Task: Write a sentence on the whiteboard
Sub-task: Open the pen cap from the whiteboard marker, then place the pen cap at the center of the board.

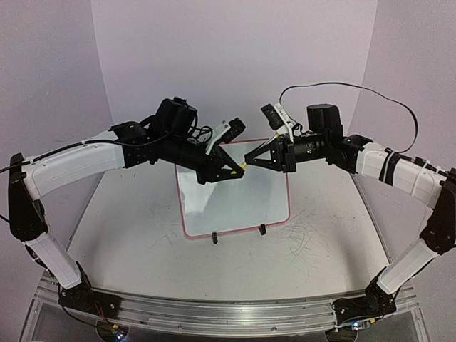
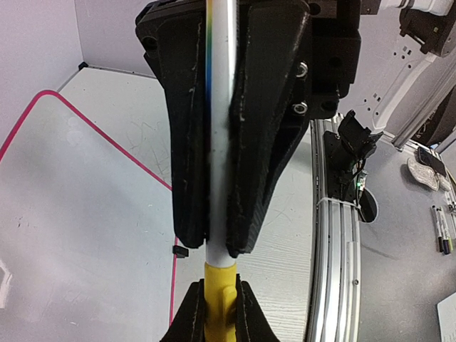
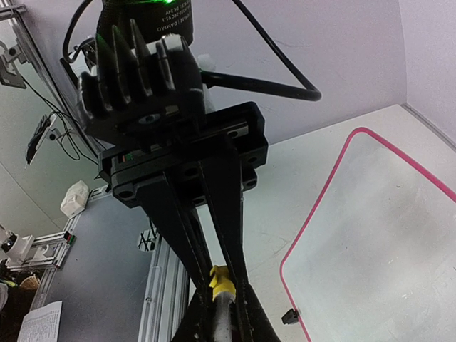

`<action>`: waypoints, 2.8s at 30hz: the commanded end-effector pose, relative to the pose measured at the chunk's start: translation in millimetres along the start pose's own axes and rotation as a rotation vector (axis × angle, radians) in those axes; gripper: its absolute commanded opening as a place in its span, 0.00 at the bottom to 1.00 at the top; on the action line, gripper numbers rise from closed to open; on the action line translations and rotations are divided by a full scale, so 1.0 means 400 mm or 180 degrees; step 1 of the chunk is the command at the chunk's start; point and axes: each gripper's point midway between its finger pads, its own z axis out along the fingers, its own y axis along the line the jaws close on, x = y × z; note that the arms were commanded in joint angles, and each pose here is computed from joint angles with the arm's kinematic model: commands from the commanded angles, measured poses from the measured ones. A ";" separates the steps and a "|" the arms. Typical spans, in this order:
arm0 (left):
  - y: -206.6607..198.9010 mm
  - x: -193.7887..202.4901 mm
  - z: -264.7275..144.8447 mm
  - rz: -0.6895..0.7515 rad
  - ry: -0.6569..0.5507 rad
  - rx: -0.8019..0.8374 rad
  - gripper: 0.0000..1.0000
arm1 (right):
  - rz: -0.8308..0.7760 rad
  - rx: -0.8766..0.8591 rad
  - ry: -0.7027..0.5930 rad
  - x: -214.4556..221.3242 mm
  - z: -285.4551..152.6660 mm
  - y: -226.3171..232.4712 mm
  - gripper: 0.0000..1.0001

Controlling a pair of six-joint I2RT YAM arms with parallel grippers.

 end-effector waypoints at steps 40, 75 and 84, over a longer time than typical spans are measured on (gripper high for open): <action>0.419 0.704 -0.464 -0.3395 0.0091 -0.4101 0.00 | 0.0074 0.2739 -0.1493 -0.146 -0.465 -0.182 0.00; 0.411 0.896 -0.408 -0.3489 0.0581 -0.4216 0.32 | 0.0004 0.2369 -0.1184 -0.078 -0.400 -0.184 0.00; 0.429 0.683 -0.457 -0.3002 -0.0018 -0.3802 0.74 | 0.0243 0.2885 -0.0979 -0.008 -0.435 -0.251 0.00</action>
